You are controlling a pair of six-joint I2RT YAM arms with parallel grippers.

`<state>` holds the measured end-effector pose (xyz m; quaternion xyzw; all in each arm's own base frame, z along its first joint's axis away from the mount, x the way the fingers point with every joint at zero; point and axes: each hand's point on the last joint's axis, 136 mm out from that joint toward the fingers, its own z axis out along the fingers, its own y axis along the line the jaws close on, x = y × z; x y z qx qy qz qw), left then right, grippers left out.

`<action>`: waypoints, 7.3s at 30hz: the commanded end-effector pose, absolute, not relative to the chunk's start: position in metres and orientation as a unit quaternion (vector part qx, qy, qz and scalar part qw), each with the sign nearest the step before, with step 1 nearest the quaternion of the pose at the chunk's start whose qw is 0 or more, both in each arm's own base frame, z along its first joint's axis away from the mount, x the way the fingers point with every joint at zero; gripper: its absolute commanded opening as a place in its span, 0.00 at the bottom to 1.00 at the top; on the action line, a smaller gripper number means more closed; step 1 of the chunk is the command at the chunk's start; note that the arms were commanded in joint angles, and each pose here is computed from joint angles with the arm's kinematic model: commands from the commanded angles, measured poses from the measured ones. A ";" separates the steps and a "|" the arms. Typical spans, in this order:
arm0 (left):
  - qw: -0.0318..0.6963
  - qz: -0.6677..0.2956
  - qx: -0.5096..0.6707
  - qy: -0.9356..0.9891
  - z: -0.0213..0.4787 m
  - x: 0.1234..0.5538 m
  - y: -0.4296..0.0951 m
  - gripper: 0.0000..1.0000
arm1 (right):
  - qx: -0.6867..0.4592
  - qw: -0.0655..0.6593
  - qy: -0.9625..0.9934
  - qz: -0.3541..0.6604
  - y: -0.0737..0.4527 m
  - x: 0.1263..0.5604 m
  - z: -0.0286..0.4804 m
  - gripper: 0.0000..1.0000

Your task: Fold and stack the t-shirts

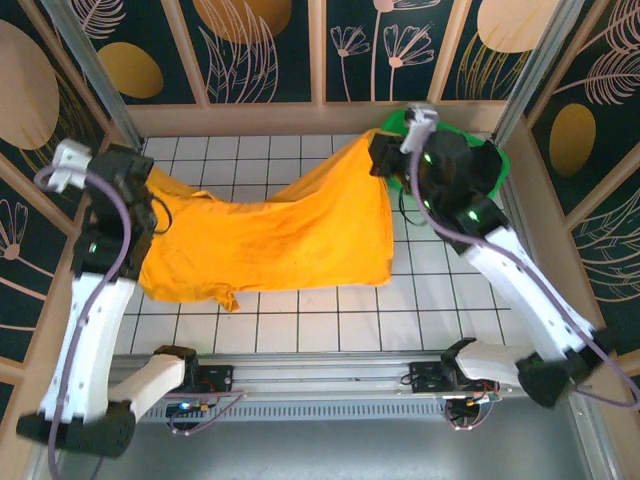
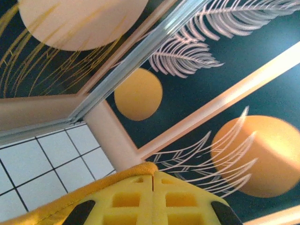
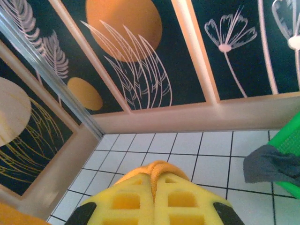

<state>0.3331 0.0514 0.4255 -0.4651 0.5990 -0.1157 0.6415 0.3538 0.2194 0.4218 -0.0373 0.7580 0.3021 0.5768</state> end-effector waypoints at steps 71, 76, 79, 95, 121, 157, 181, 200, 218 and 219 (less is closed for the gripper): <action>0.205 -0.148 -0.266 0.930 0.063 0.485 -0.067 0.56 | 0.122 0.176 0.966 0.144 0.170 0.477 0.037 0.47; 0.245 -0.047 -0.293 0.923 0.105 0.444 -0.023 0.51 | 0.081 0.231 0.955 0.166 0.183 0.485 0.093 0.54; 0.214 -0.007 -0.330 0.919 0.097 0.390 0.005 0.44 | 0.064 0.249 0.949 0.181 0.191 0.472 0.123 0.58; 0.125 -0.002 -0.421 0.899 0.030 0.275 0.061 0.44 | 0.124 0.178 0.949 0.230 0.156 0.332 0.097 0.60; 0.137 -0.069 -0.419 0.895 0.030 0.298 0.044 0.00 | 0.267 0.112 0.948 0.129 0.083 0.289 0.041 0.57; 0.281 -0.168 -0.428 0.843 0.165 0.376 0.043 0.00 | 0.201 0.284 0.924 0.154 0.111 0.420 0.153 0.00; 0.644 -0.249 -0.439 0.574 0.539 0.313 0.076 0.00 | 0.103 0.663 0.672 0.313 0.086 0.337 0.524 0.00; 0.564 -0.304 -0.380 0.666 0.500 0.469 0.062 0.00 | 0.079 0.602 0.689 0.396 0.127 0.484 0.517 0.00; 0.453 -0.153 -0.491 0.728 0.335 0.361 0.083 0.08 | 0.209 0.429 0.828 0.295 0.085 0.375 0.282 0.00; 0.430 -0.147 -0.494 0.741 0.306 0.359 0.081 0.19 | 0.220 0.400 0.842 0.288 0.085 0.367 0.247 0.01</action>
